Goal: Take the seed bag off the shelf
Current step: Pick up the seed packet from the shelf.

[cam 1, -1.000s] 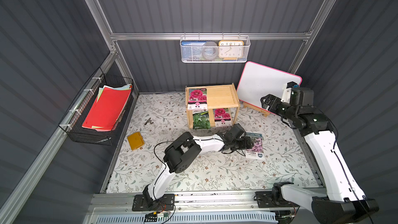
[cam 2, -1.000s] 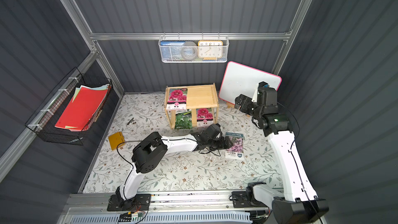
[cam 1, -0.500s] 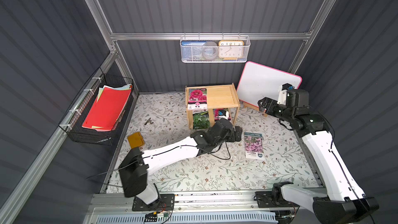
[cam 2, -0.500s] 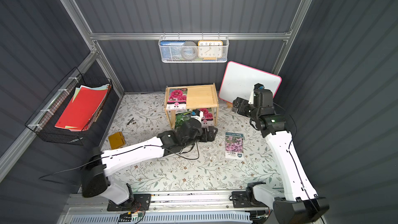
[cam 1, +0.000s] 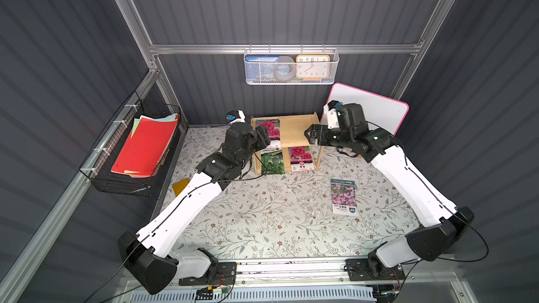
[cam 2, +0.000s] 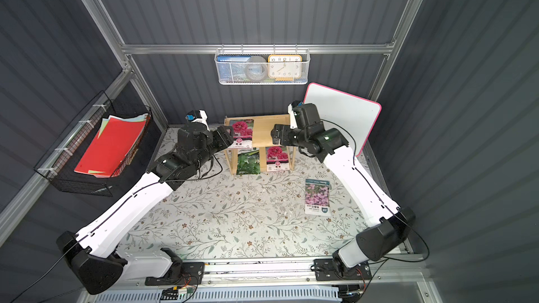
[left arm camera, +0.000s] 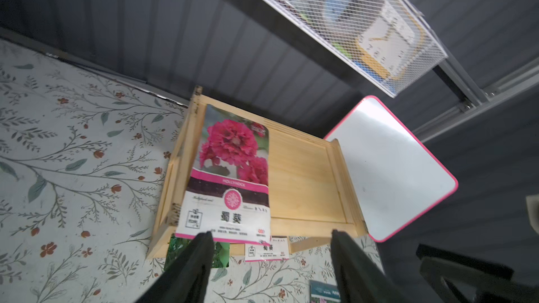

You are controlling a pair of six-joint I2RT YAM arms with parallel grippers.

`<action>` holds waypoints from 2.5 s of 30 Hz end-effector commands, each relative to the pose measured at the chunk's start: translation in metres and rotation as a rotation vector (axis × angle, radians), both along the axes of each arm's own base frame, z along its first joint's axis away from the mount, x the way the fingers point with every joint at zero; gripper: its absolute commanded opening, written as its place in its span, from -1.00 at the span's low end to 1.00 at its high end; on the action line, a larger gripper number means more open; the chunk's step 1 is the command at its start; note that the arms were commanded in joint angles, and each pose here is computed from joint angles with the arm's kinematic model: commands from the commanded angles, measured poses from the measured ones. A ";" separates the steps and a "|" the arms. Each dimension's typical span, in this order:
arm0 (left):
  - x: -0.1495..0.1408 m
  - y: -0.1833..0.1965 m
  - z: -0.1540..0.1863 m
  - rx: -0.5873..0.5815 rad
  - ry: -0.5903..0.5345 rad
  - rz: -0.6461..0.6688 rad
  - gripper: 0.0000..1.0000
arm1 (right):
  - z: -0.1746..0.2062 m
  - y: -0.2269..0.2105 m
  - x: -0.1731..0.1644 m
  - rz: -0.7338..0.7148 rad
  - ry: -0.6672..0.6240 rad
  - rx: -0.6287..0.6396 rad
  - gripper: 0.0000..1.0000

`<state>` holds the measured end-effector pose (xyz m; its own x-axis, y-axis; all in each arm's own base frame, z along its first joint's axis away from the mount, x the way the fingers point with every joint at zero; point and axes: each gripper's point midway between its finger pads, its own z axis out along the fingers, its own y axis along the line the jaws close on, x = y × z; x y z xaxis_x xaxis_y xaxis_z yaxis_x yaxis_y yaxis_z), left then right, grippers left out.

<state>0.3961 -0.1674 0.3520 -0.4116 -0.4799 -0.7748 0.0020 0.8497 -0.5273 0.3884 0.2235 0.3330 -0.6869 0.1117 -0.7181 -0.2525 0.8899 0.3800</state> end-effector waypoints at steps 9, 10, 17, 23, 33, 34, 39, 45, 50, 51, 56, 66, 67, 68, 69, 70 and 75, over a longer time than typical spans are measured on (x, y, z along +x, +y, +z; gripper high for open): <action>0.072 0.050 -0.032 0.024 0.054 -0.089 -0.19 | -0.012 0.066 0.035 -0.014 0.067 0.115 0.82; 0.078 0.048 -0.034 0.028 0.054 -0.104 -0.18 | -0.014 0.068 0.038 -0.024 0.069 0.109 0.82; 0.105 0.036 -0.040 0.055 0.052 -0.188 -0.32 | -0.028 0.080 0.046 -0.054 0.123 0.116 0.81; 0.122 0.036 -0.039 0.100 0.052 -0.202 -0.62 | -0.037 0.091 0.024 -0.089 0.159 0.173 0.80; 0.130 0.010 -0.039 0.054 0.038 -0.354 -1.00 | -0.060 0.118 0.002 -0.195 0.243 0.416 0.78; 0.130 0.006 -0.040 0.052 0.035 -0.378 -1.00 | -0.061 0.122 0.003 -0.198 0.242 0.427 0.78; 0.135 0.002 -0.047 0.077 0.035 -0.409 -1.00 | -0.068 0.129 0.007 -0.211 0.262 0.455 0.77; 0.139 0.001 -0.062 0.077 0.066 -0.411 -1.00 | -0.073 0.132 0.009 -0.225 0.259 0.451 0.74; 0.141 -0.001 -0.071 0.074 0.084 -0.418 -1.00 | -0.081 0.137 0.007 -0.216 0.276 0.442 0.73; 0.141 -0.001 -0.072 0.074 0.085 -0.420 -1.00 | -0.082 0.136 0.007 -0.217 0.276 0.439 0.73; 0.144 -0.002 -0.080 0.072 0.101 -0.420 -1.00 | -0.086 0.136 0.008 -0.224 0.277 0.427 0.73; 0.147 0.000 -0.087 0.077 0.120 -0.404 -1.00 | -0.089 0.137 0.016 -0.239 0.251 0.421 0.66; 0.146 0.001 -0.084 0.077 0.113 -0.400 -1.00 | -0.090 0.137 0.017 -0.242 0.249 0.420 0.64; 0.146 0.002 -0.082 0.078 0.108 -0.398 -1.00 | -0.090 0.137 0.018 -0.244 0.245 0.422 0.63; 0.145 0.002 -0.080 0.080 0.105 -0.395 -1.00 | -0.091 0.137 0.019 -0.246 0.243 0.421 0.62; 0.145 0.003 -0.078 0.082 0.103 -0.391 -1.00 | -0.090 0.137 0.020 -0.248 0.239 0.421 0.61; 0.141 0.006 -0.068 0.085 0.089 -0.372 -1.00 | -0.088 0.137 0.024 -0.247 0.226 0.411 0.51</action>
